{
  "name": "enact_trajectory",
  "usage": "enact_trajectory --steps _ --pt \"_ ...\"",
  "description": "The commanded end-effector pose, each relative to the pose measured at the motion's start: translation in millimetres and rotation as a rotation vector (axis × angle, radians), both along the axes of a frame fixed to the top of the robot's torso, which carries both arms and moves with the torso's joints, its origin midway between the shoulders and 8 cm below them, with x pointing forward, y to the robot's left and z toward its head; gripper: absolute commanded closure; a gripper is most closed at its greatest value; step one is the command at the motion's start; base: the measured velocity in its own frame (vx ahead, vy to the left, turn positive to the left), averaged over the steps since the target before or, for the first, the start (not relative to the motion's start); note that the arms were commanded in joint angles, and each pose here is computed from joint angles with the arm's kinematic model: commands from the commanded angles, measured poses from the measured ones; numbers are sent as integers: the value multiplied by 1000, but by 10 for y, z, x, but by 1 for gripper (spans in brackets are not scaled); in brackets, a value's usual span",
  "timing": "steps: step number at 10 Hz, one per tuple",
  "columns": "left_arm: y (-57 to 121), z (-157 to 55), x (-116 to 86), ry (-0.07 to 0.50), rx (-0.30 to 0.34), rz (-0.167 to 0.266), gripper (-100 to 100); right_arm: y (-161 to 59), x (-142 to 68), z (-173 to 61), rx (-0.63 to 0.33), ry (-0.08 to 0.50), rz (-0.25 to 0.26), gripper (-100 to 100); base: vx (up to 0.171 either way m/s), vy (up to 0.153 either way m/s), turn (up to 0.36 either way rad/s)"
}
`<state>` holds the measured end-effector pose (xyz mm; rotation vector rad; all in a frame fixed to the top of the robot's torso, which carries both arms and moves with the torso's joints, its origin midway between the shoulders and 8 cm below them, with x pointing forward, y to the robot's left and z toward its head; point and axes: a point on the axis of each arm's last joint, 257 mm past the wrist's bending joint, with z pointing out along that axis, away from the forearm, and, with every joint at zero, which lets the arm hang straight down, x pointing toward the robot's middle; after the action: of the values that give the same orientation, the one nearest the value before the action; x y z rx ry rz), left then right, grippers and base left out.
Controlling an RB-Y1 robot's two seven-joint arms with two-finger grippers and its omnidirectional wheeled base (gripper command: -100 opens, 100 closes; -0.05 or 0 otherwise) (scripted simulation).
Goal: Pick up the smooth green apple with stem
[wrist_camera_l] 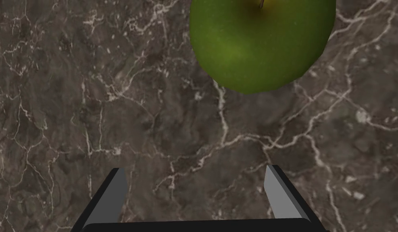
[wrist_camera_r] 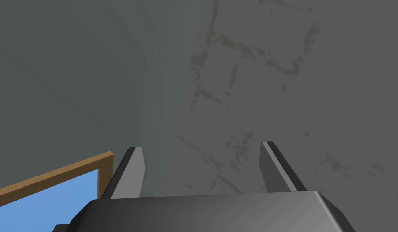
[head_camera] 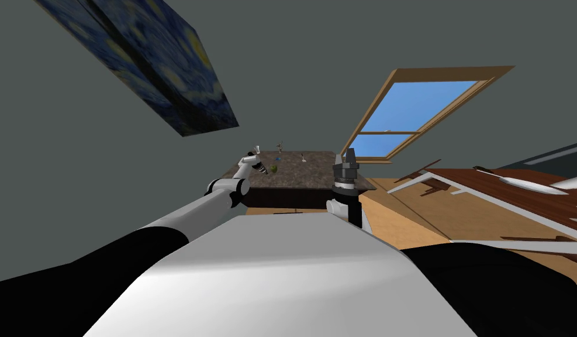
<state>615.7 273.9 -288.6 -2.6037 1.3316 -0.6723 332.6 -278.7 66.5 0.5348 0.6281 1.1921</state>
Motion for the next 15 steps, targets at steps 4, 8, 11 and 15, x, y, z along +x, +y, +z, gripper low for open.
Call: enact_trajectory --steps 4,8,11,15 --pt "-169 84 -174 126 -32 2 -100 0 0 0 0 0 0 0 57 -97 7" --pt "-186 -41 -205 128 -34 1 -100 0 0 0 0 0 0 0 20 -31 -5" --pt "-163 -59 -202 129 -34 1 100 0 0 0 0 0 0 0 24 -2 0" --pt "-165 -61 -206 130 -35 1 100 0 0 0 0 0 0 0 0 0 0"
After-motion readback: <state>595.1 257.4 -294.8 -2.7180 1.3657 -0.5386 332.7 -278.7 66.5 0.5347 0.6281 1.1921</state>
